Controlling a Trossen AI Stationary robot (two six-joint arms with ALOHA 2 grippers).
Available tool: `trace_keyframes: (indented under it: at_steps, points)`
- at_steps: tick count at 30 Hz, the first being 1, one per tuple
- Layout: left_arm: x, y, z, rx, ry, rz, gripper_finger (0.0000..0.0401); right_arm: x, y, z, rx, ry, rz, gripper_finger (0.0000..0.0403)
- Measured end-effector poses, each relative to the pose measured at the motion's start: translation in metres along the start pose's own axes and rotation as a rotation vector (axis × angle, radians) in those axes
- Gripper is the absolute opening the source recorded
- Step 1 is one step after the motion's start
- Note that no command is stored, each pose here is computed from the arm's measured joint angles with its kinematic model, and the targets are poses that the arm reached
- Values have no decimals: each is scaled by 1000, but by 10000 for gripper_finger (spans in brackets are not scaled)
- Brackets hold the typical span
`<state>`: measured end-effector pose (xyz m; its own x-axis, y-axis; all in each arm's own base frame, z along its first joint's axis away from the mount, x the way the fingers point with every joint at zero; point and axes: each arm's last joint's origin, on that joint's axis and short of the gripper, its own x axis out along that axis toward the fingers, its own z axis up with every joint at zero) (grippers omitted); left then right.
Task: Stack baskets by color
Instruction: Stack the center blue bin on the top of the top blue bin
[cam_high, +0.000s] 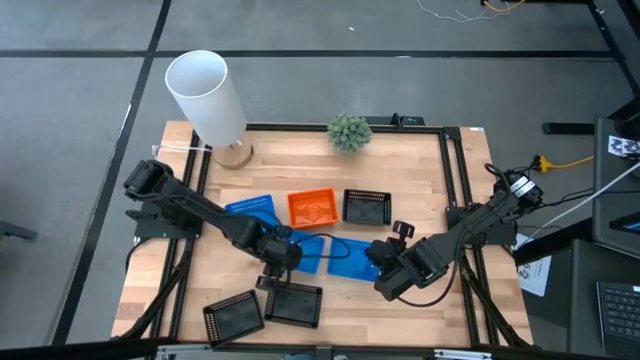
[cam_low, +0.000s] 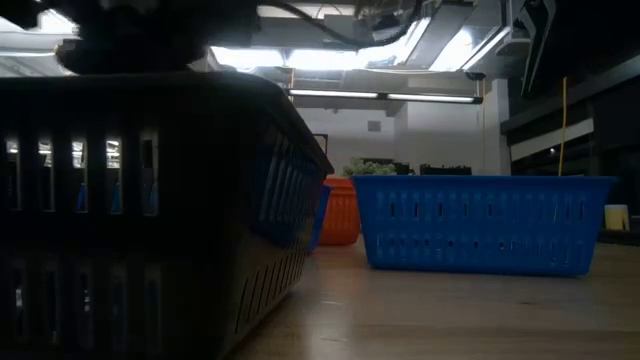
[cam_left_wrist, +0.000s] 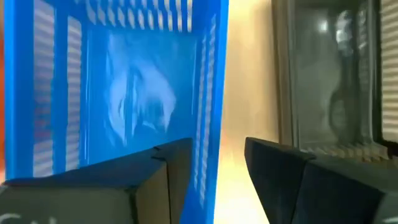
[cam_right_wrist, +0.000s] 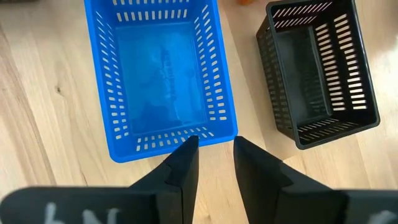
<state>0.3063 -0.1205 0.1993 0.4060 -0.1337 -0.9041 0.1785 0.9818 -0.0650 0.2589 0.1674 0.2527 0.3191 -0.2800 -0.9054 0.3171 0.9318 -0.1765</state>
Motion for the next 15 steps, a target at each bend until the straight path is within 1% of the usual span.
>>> trace_keyframes:
  at_steps: [7, 10, 12, 13, 15]
  points:
    - [25, 0, -3, 0, 60, 20, 141, 0, 0, 0, -1, 1, 0, 100]
    - [34, 1, -4, 1, 80, 46, 133, 0, 0, 0, -1, 1, -1, 100]
    - [38, 1, -5, 6, 84, 47, 115, 0, 0, 0, -1, 1, -1, 100]
    - [38, 0, -6, 9, 90, 47, 99, 0, 0, 0, -1, 1, -1, 100]
    - [37, -1, -5, 6, 81, 35, 53, 0, 0, 0, -2, 2, -1, 100]
